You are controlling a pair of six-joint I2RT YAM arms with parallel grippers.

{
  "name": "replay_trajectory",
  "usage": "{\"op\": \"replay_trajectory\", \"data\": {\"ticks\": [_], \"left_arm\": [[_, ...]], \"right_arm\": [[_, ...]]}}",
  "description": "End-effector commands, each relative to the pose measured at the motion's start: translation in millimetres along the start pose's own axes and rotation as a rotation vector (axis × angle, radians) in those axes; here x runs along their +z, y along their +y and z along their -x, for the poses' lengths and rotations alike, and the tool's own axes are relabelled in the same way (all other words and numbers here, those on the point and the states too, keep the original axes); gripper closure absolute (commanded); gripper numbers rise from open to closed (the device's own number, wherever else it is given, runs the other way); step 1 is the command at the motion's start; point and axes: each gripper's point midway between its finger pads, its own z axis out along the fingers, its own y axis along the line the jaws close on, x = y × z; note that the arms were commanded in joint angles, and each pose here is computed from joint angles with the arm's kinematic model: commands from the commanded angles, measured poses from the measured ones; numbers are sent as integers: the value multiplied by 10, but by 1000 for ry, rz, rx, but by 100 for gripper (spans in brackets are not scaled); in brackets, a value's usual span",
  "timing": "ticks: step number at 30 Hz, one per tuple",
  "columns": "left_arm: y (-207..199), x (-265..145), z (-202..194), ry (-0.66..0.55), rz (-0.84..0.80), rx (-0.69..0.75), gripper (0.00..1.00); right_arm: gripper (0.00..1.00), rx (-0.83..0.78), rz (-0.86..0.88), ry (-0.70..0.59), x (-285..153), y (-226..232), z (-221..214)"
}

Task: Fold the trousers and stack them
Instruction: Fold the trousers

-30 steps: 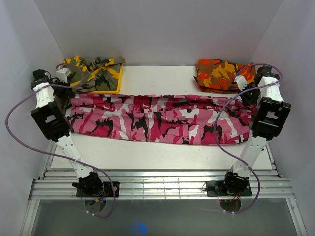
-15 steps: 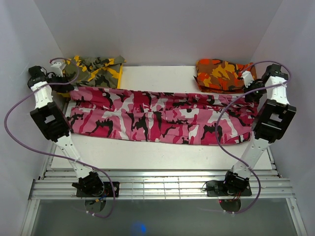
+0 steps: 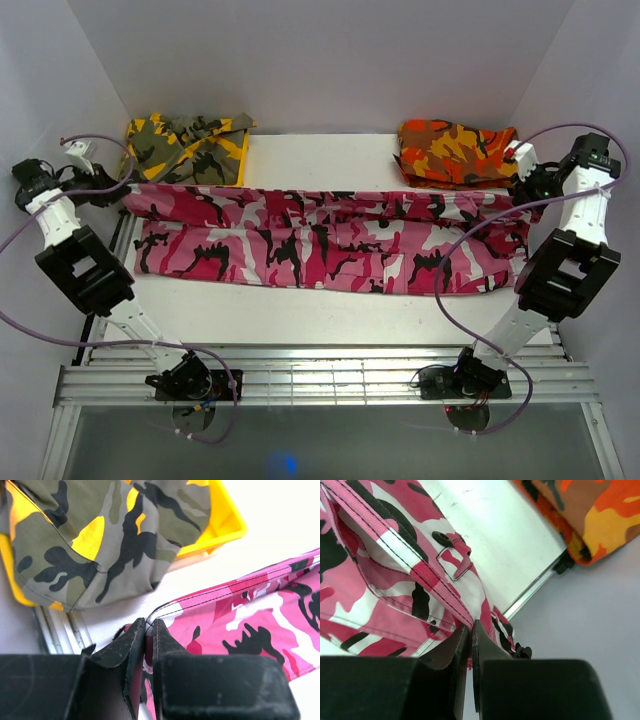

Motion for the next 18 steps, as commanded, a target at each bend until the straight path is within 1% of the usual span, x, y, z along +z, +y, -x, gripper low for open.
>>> {"op": "replay_trajectory", "data": {"ticks": [1,3,4,5,6,7,8,9,12,15,18], "left_arm": [[501,-765,197,-38,238,281,100],[412,-798,-61,-8,219,253,100],[375,-816,-119,6,209,289,100],[335,-813,-294,29,194,271,100],[261,-799,-450,60,172,247,100],[247,-789,-564,87,166,276,100],[196,-766,-827,130,156,244,100],[159,-759,-957,151,147,244,100],[151,-744,-1363,211,160,234,100],[144,-714,-1657,266,160,214,100],[178,-709,-1745,287,165,195,100]], "right_arm": [[92,-60,-187,173,-416,-360,-547],[92,-52,-134,196,-310,-168,-718],[92,-57,-122,203,-291,-103,-752],[92,-62,-113,213,-267,-60,-802],[92,-58,-77,226,-167,86,-913],[92,-62,-76,232,-155,139,-950],[92,-65,-66,247,-124,200,-1013],[92,-71,-44,260,-29,321,-1123],[92,-69,-20,290,75,486,-1284],[92,-49,15,316,168,625,-1425],[92,-39,24,334,208,658,-1506]]}}
